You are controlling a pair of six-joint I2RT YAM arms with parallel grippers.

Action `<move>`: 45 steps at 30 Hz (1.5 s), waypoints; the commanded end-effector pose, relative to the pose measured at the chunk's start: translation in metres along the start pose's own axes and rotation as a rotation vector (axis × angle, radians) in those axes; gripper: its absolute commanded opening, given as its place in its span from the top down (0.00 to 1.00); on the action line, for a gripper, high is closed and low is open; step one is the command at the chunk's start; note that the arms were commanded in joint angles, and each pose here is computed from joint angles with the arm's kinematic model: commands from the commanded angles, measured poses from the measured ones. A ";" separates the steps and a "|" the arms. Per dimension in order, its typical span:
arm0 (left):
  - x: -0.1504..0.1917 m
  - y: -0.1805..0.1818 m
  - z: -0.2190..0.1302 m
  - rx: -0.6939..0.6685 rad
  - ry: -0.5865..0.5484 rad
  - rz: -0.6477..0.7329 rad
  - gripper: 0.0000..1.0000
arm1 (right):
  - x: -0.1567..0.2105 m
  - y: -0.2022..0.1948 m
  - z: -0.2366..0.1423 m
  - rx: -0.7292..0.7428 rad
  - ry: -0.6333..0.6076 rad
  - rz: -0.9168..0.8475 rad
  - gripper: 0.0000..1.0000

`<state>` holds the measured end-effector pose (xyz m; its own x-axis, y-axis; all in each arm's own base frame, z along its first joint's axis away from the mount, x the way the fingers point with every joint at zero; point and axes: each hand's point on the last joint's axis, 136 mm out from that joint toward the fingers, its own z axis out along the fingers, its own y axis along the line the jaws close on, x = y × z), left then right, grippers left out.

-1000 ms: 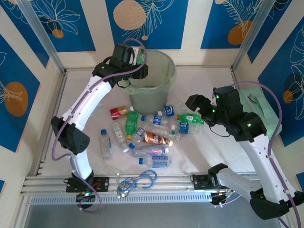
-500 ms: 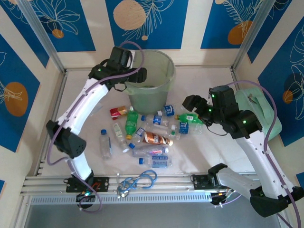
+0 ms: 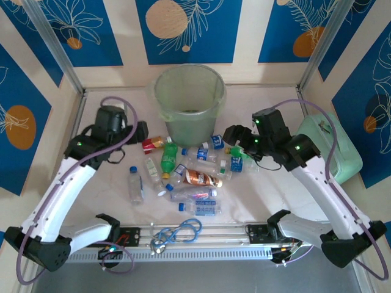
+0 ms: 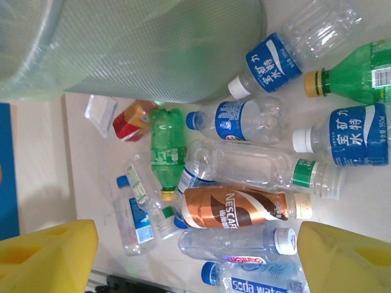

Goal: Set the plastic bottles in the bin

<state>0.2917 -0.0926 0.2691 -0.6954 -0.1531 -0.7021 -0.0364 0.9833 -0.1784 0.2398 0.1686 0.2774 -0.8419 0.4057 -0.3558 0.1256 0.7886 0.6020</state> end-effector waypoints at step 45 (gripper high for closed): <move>0.210 0.081 0.111 -0.272 0.485 -0.227 0.33 | 0.005 0.044 0.040 -0.134 0.119 -0.162 0.12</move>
<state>0.2185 -0.0555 0.0272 -0.8977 -0.3567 -0.2588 -0.3603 0.9322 -0.0348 0.2695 0.2181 0.2581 -0.9066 0.2441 -0.3443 -0.0169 0.7942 0.6074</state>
